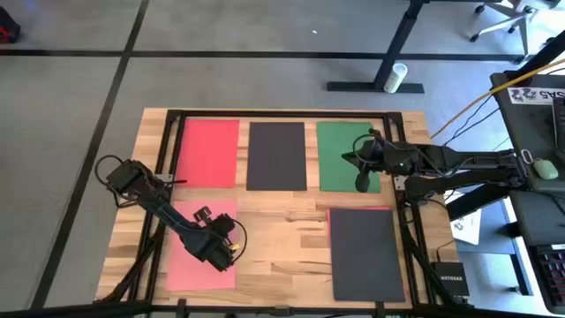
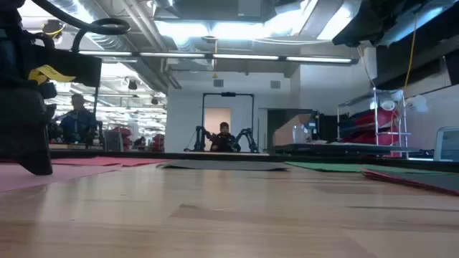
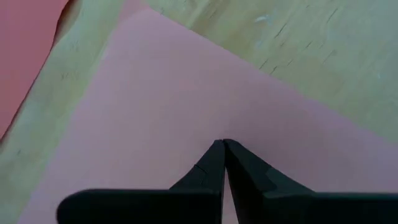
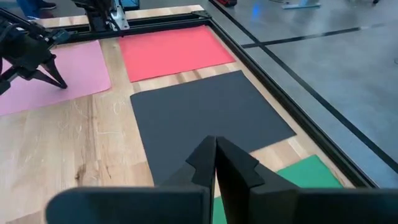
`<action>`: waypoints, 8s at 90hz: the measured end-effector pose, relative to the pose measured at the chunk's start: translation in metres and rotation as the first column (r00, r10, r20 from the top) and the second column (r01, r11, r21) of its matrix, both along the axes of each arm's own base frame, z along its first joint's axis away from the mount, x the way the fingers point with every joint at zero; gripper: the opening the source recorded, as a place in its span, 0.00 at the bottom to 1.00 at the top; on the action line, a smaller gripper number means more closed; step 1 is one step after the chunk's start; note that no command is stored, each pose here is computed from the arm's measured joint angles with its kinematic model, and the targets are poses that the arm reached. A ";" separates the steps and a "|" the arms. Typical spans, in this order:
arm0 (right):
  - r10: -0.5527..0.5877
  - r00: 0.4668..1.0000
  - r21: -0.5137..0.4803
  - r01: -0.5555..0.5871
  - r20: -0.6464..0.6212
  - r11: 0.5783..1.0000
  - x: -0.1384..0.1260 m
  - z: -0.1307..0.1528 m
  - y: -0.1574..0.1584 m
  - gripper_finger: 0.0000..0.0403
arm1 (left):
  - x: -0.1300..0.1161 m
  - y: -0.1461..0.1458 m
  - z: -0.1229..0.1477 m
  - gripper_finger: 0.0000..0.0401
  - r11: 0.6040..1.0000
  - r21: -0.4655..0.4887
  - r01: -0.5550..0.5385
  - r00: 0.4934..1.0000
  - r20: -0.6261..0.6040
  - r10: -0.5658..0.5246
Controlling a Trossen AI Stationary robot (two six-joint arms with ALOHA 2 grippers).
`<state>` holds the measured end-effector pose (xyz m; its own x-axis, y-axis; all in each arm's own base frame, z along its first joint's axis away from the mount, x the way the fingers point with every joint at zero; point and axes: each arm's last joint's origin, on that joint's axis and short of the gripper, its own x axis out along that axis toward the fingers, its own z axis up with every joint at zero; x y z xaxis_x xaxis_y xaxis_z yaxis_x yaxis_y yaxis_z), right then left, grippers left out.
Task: Organize paper
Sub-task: Move the pink paper to the bottom left of the table, then stack the black paper on the black paper at the top center of the table
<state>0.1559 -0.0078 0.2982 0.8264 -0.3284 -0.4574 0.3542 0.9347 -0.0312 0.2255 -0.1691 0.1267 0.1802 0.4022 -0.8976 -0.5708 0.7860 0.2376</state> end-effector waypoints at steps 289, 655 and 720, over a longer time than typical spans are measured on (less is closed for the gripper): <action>0.364 0.640 0.410 -0.083 -0.677 0.908 0.090 -0.156 0.038 0.23 | 0.084 0.077 0.007 0.00 0.779 0.097 0.620 0.412 0.804 -0.428; 0.309 0.840 -0.108 -0.393 -0.447 0.913 0.300 -0.065 -0.225 0.00 | 0.007 0.063 0.021 0.00 0.678 0.175 0.714 0.090 0.938 -0.336; 0.298 0.869 -0.226 -0.407 -0.395 0.885 0.307 -0.057 -0.227 0.01 | 0.007 0.063 0.020 0.00 0.681 0.176 0.710 0.091 0.937 -0.337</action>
